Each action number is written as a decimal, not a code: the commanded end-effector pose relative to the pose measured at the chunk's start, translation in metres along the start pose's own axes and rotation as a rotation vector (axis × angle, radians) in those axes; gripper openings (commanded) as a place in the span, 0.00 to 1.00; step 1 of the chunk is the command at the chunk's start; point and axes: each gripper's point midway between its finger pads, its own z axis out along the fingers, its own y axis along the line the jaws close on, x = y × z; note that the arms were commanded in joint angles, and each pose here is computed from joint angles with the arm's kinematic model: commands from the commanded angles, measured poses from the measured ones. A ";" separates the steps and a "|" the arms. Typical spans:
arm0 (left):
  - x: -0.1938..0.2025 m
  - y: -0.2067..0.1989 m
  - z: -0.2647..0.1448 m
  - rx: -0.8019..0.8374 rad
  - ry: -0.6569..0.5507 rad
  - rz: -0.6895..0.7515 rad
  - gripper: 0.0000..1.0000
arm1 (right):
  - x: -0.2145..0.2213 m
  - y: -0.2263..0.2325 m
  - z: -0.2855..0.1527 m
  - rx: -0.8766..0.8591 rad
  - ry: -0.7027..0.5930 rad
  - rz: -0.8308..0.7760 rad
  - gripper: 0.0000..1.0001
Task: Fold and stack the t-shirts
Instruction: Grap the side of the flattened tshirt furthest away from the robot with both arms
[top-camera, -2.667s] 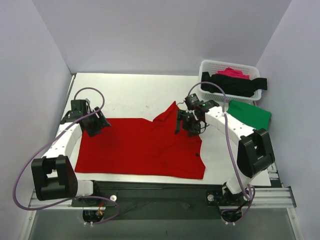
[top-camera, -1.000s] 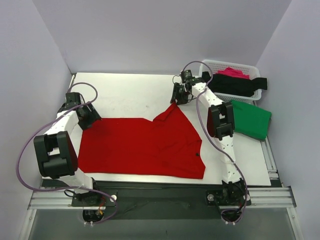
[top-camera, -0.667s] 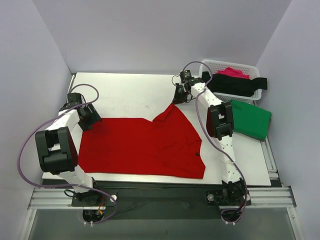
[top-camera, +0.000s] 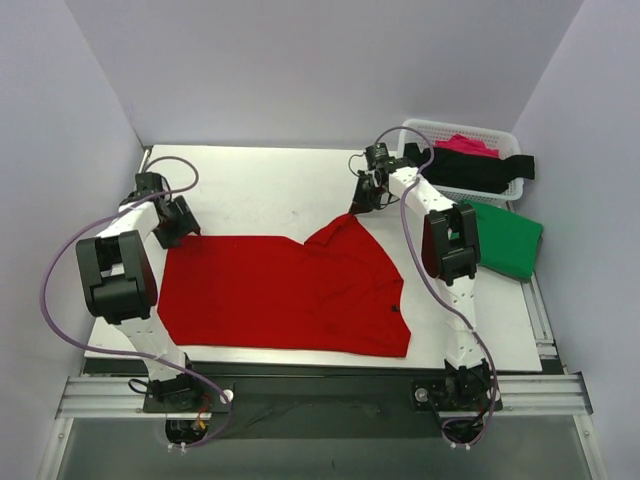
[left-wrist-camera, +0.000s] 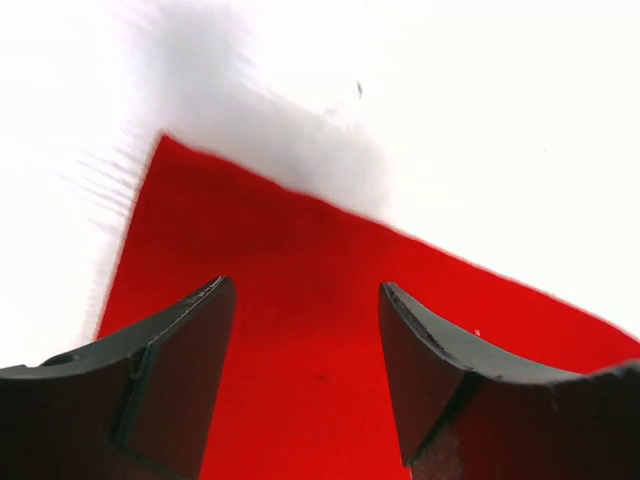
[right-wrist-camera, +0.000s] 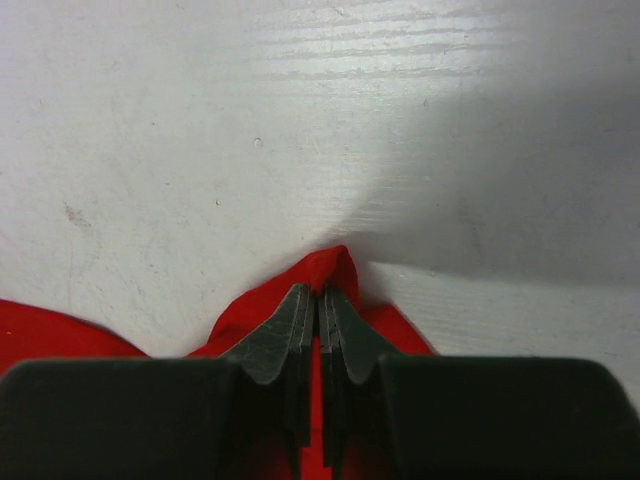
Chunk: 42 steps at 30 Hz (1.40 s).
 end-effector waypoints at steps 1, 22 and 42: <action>-0.036 0.009 -0.004 -0.043 -0.064 0.020 0.68 | -0.012 0.006 -0.030 -0.001 -0.043 0.028 0.00; -0.070 0.034 0.023 -0.189 -0.082 0.066 0.57 | -0.010 -0.003 -0.032 0.030 -0.020 0.054 0.00; -0.055 0.040 0.041 -0.198 -0.023 0.087 0.31 | -0.012 -0.005 -0.036 0.043 -0.029 0.060 0.00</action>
